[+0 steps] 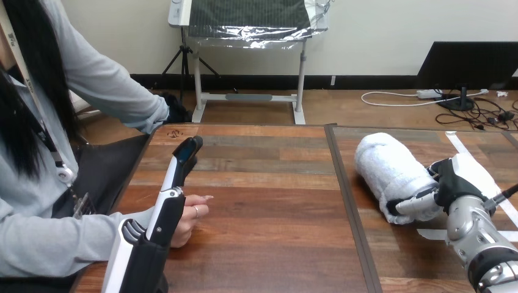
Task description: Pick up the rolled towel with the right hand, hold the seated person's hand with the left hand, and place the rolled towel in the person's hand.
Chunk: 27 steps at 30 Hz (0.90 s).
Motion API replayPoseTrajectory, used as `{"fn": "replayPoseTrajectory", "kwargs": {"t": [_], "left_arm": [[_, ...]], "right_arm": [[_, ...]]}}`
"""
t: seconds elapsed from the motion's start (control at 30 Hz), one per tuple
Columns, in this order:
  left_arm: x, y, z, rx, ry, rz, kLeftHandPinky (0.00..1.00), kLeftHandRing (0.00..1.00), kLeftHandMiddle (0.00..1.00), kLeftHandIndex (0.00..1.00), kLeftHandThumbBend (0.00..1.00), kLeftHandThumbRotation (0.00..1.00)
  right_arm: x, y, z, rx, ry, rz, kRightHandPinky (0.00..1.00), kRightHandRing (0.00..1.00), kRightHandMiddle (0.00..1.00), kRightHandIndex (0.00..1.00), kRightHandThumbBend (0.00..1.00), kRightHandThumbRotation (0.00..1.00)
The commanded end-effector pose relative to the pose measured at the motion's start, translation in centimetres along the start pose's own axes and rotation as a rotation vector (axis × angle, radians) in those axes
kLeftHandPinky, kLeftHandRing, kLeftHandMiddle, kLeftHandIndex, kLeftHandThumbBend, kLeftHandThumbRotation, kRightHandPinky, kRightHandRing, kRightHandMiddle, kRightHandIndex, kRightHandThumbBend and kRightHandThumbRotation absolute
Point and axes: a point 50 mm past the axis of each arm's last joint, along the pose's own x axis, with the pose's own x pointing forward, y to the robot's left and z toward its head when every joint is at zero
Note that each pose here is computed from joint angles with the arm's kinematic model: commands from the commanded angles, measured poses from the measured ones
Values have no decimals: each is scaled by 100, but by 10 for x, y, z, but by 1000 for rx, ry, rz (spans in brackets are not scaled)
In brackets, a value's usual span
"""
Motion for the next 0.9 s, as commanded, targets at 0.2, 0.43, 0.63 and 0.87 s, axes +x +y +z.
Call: {"fn": "replayPoseTrajectory", "kwargs": {"t": [0.2,0.43,0.63,0.87], "left_arm": [[10,2,2,9,-61,31,93,100,100,98,100,60],[12,3,1,35,-62,18,95,100,100,98,100,62],[13,3,0,25,-70,10,94,100,100,98,100,63],[13,4,-3,58,-72,7,91,99,100,98,100,66]], "right_arm": [[0,-3,15,62,-80,-53,51,60,62,51,86,0],[-2,-3,18,147,-124,-96,49,55,56,50,88,0],[-4,-3,21,188,-175,-129,48,51,52,48,89,0],[-7,-2,25,229,-243,-164,47,49,50,47,89,0]]}}
